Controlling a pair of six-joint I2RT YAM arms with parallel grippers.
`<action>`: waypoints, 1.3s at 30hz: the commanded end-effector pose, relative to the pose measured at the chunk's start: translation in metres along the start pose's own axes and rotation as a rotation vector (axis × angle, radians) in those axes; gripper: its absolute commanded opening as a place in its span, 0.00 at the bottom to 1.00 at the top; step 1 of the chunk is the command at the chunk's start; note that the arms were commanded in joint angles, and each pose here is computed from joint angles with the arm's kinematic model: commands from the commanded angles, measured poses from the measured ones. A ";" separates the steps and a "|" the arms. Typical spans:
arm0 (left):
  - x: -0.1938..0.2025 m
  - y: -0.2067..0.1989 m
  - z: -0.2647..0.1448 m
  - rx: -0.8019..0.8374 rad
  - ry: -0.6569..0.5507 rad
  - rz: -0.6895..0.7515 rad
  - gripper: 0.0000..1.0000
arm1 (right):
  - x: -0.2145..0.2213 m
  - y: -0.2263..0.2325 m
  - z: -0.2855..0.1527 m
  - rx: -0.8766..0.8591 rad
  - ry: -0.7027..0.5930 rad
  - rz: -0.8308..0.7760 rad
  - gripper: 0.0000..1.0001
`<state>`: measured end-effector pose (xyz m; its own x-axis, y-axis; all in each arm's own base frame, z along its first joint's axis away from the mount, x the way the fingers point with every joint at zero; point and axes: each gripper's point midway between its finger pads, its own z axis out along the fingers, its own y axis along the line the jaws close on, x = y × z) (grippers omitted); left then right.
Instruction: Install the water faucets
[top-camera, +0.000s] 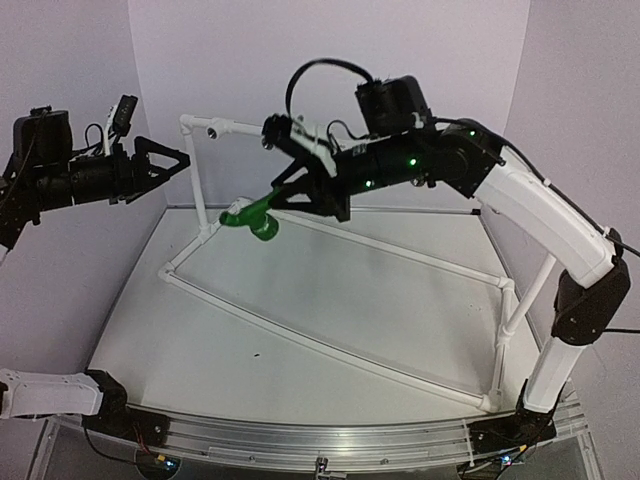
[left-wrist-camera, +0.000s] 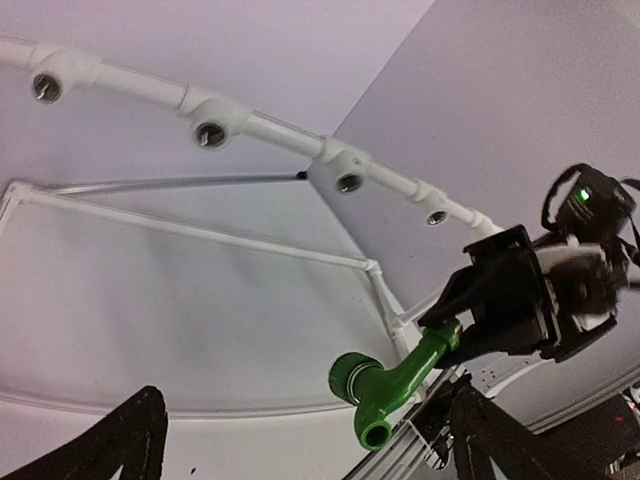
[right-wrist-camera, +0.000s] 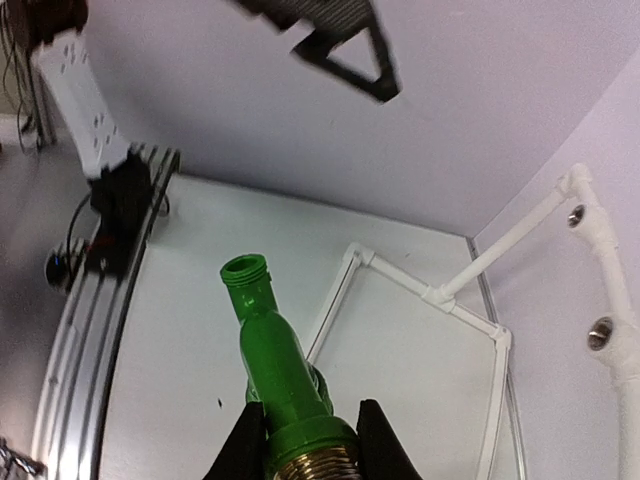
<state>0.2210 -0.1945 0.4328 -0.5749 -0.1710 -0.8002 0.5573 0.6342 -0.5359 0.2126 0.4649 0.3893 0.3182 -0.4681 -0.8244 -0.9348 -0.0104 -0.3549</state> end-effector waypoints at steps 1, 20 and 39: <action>0.004 -0.028 0.021 0.208 0.061 0.117 0.94 | -0.049 -0.024 -0.022 -0.056 -0.199 0.306 0.00; 0.007 -0.057 0.032 0.479 0.009 0.187 0.75 | -0.039 -0.072 -0.018 -0.178 -0.305 0.736 0.00; 0.014 -0.065 0.084 0.535 0.086 0.118 0.46 | -0.045 -0.070 -0.011 -0.247 -0.342 0.775 0.00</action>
<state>0.2291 -0.2977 0.4054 -0.5991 -0.0010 -0.8007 0.7819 0.2147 -0.5853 0.2657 0.4754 0.4340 -0.4627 -0.1865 -0.8667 -0.8854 0.0480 0.4624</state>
